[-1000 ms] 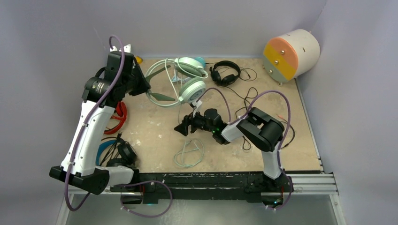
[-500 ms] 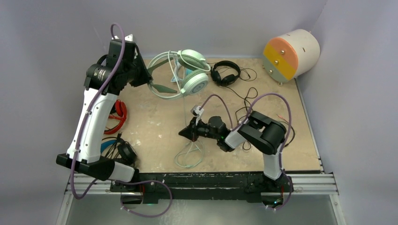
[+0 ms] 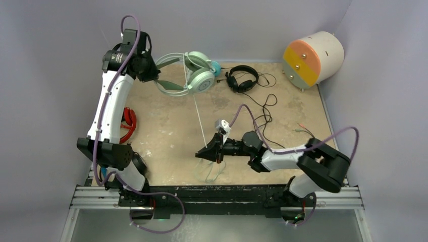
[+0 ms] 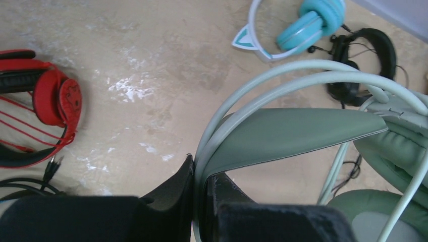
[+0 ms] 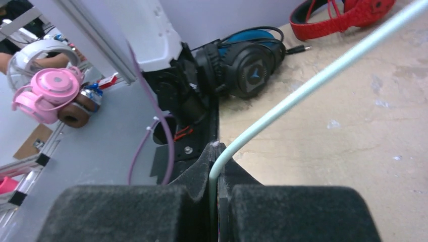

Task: Wrap the headphones
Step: Wrap the headphones cable around the headphones.

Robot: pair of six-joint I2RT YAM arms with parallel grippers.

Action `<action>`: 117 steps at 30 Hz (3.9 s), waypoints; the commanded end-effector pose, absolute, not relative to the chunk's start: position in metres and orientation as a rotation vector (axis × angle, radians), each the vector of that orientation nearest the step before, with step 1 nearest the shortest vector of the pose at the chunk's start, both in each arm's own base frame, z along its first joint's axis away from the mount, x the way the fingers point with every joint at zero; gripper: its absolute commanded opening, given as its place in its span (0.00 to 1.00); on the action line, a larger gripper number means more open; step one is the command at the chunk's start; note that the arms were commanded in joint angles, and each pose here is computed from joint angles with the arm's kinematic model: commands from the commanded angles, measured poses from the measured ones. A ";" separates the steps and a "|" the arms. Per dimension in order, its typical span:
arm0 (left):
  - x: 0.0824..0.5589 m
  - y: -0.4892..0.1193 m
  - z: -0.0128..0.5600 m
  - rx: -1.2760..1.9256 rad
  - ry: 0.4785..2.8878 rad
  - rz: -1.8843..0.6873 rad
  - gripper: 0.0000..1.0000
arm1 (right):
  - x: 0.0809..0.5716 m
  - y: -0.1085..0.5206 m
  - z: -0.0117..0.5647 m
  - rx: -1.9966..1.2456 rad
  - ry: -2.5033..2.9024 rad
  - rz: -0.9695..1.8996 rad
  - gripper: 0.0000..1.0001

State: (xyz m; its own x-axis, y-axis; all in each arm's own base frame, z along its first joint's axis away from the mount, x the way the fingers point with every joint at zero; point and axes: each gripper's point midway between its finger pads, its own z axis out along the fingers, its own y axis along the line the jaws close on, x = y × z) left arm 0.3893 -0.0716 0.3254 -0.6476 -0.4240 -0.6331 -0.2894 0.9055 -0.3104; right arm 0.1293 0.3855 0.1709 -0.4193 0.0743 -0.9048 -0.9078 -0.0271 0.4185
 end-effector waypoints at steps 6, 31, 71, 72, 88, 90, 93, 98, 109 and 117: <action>0.420 -0.037 0.332 -0.684 2.020 -0.151 0.00 | 0.094 0.401 0.222 -1.200 1.569 1.552 0.00; 0.347 -0.074 0.240 0.022 2.079 0.411 0.00 | 0.237 0.367 0.291 -1.018 1.964 1.035 0.01; 0.225 -0.190 0.280 0.501 2.209 -0.363 0.00 | 0.381 0.247 0.209 -0.574 2.238 0.574 0.24; 0.221 -0.195 0.286 0.486 2.216 -0.412 0.00 | 0.379 0.251 0.207 -0.576 2.229 0.611 0.25; 0.233 -0.208 0.383 0.214 2.170 -0.842 0.00 | 0.356 0.271 0.185 -0.545 2.128 0.876 0.27; 0.236 -0.210 0.392 0.208 2.150 -0.852 0.00 | 0.353 0.270 0.185 -0.549 2.118 0.881 0.30; 0.239 -0.209 0.395 0.196 2.153 -0.839 0.00 | 0.345 0.270 0.188 -0.555 2.084 0.908 0.33; 0.244 -0.206 0.397 0.160 2.153 -0.817 0.00 | 0.322 0.271 0.190 -0.565 2.026 1.003 0.35; 0.251 -0.199 0.387 0.104 2.156 -0.760 0.00 | 0.291 0.276 0.173 -0.578 2.026 1.154 0.39; 0.252 -0.197 0.381 0.101 2.169 -0.739 0.00 | 0.289 0.270 0.172 -0.574 2.047 1.115 0.40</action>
State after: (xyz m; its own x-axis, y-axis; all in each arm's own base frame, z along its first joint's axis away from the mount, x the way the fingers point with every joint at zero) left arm 0.2509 -0.1935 0.3577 -0.7038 -0.0914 -0.7045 0.3025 0.8588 -0.4136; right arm 0.2890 0.2714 0.1539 -0.6782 -0.0560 -0.7327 -0.6373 0.5411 0.5487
